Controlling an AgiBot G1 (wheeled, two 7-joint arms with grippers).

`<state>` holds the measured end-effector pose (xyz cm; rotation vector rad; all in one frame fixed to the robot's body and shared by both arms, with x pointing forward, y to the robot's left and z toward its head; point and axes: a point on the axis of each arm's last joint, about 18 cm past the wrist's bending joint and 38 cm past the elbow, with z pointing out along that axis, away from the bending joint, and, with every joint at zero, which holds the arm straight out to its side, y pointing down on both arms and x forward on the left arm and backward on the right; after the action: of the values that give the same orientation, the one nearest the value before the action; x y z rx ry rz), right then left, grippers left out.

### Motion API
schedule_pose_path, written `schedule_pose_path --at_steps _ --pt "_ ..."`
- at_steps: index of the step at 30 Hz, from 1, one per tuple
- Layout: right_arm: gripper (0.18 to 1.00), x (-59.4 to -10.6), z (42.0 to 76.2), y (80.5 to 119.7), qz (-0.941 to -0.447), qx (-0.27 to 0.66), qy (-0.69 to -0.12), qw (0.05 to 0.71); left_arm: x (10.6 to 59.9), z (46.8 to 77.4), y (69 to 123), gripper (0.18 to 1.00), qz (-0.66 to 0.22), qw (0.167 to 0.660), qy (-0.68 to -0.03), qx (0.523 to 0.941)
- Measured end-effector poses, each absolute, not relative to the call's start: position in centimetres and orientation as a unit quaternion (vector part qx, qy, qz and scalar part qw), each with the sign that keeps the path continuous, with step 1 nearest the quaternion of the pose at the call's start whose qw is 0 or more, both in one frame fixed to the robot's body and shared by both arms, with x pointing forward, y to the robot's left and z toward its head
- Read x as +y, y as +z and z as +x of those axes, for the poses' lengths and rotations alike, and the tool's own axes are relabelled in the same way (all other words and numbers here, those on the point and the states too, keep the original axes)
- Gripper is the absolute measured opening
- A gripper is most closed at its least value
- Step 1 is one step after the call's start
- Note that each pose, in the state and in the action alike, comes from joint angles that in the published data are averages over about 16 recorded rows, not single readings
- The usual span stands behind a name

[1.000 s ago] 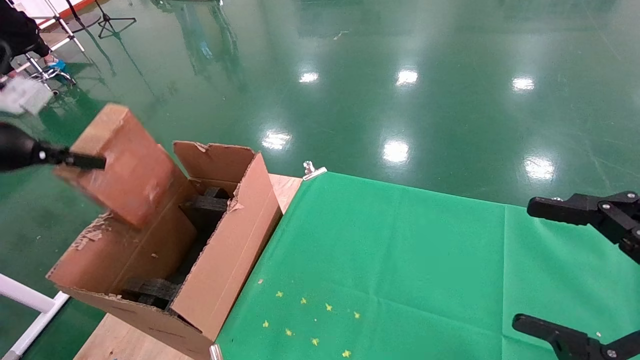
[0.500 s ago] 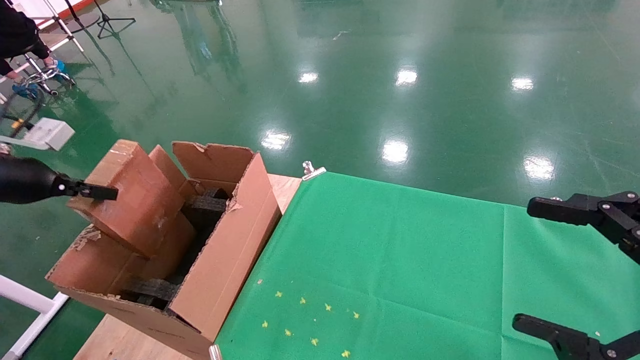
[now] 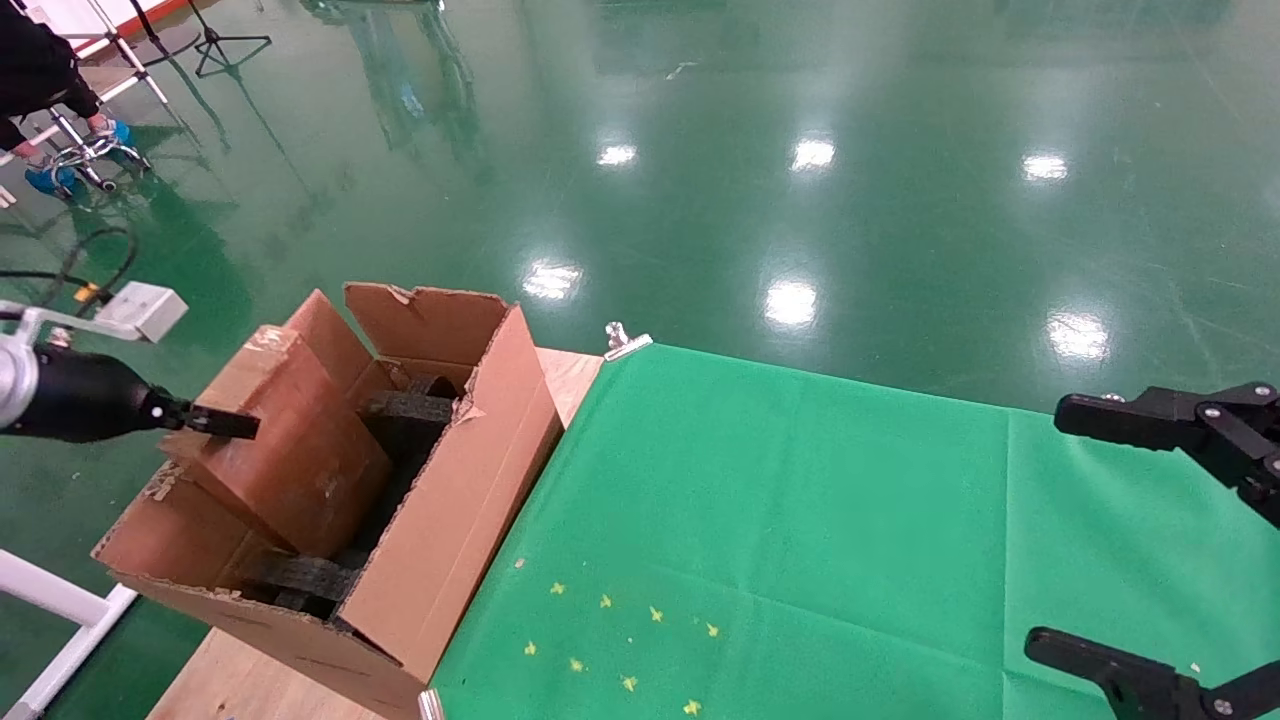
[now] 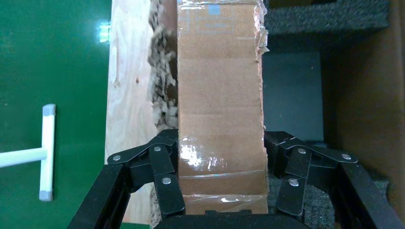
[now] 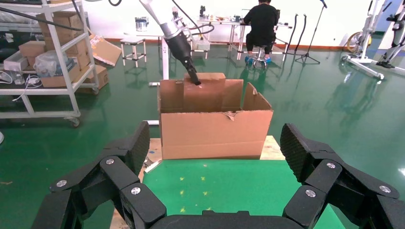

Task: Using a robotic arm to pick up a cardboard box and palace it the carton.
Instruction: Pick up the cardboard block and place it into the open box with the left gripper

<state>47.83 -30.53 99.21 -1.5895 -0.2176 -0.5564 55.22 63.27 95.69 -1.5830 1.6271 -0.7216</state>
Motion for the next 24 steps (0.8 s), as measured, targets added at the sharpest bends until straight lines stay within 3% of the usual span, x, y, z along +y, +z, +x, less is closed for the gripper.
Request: schedule_pose_path --at_steps 24 --pt "1.001 -30.5 47.8 99.2 -0.703 -0.096 -0.246 0.661 62.5 58.0 90.1 0.284 -0.647 0.35 -0.254 0.628"
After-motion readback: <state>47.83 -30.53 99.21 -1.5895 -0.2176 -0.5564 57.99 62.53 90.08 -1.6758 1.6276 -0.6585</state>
